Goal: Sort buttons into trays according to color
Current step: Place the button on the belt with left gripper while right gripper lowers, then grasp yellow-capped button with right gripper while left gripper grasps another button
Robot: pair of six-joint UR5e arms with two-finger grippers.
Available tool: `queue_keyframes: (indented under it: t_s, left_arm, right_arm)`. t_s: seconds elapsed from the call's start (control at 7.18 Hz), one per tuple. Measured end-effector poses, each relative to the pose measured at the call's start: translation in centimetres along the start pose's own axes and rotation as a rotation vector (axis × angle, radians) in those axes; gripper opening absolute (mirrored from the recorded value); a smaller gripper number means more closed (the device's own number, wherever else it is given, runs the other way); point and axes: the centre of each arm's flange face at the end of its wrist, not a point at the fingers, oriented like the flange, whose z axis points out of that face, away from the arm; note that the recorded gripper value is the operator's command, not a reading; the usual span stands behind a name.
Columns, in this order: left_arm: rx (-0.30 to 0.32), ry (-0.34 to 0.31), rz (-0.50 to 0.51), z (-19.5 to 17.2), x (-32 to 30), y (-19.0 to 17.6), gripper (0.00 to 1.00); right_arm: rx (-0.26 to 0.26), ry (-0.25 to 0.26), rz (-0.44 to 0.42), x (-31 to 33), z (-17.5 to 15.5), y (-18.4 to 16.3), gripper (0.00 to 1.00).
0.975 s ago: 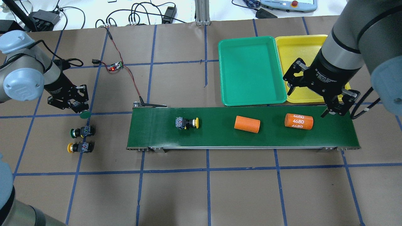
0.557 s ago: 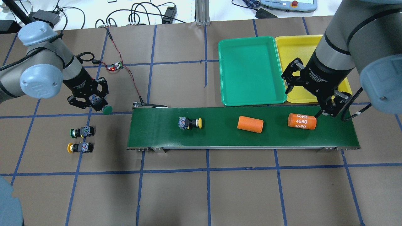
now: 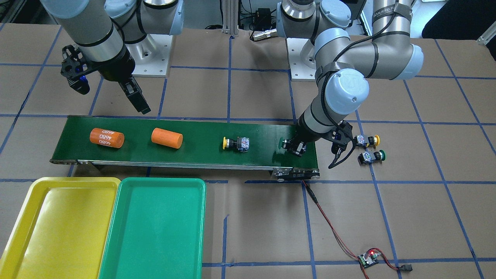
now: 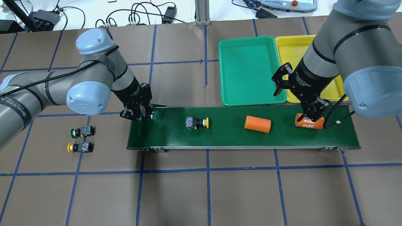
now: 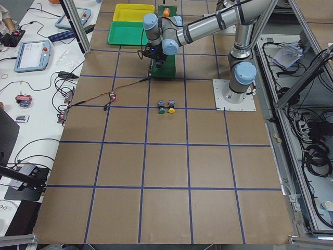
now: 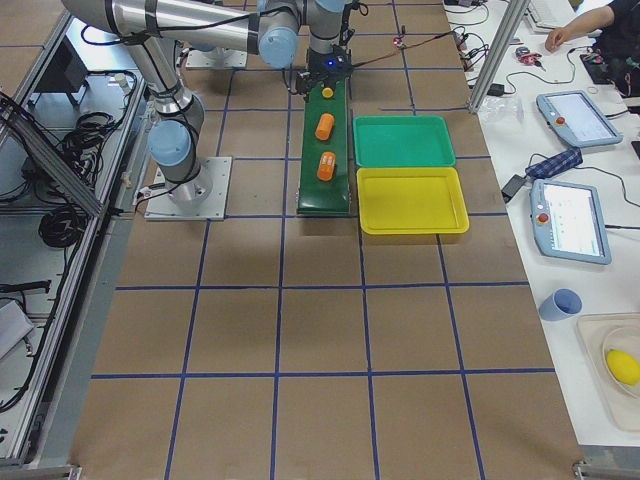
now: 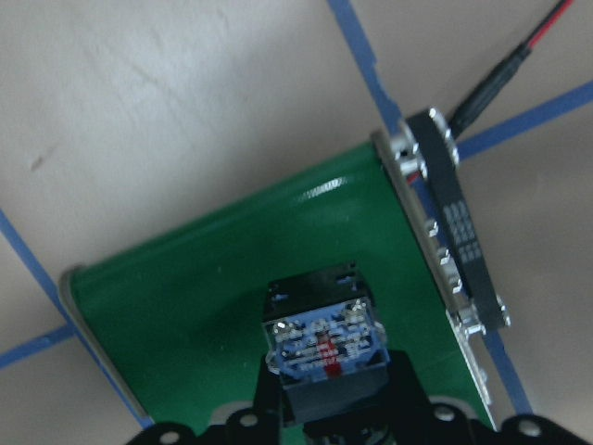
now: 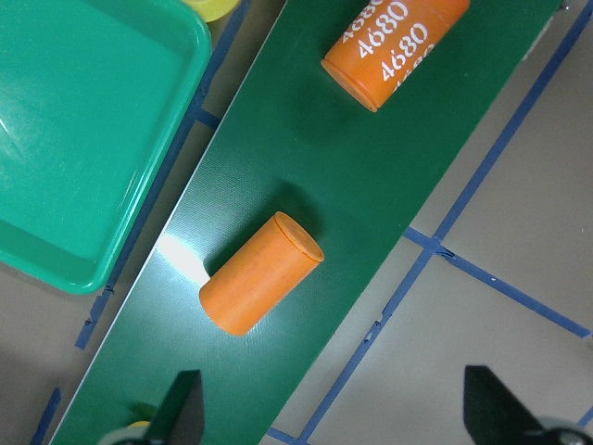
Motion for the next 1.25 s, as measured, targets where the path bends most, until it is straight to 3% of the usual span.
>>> queue_keyframes:
  t_s: [0.14,0.56,0.84,1.25]
  left_arm:
    - [0.000,-0.011,-0.017,0.6,-0.2,0.3,1.00]
    - [0.008,0.006,-0.009,-0.1,-0.2,-0.6,1.00]
    - [0.026,0.037,0.177,-3.1,-0.9,-3.4,1.00]
    - [0.031,0.051,0.630,-5.0,-4.3,-13.9,1.00]
  right_arm:
    - [-0.005,0.003,0.025,-0.1,0.5,0.3,1.00]
    - [0.018,-0.006,0.073,-1.6,3.1,2.2,1.00]
    - [0.027,-0.017,0.093,-3.4,5.4,3.4,1.00]
    - [0.044,-0.045,0.104,-6.6,8.8,4.8,1.00]
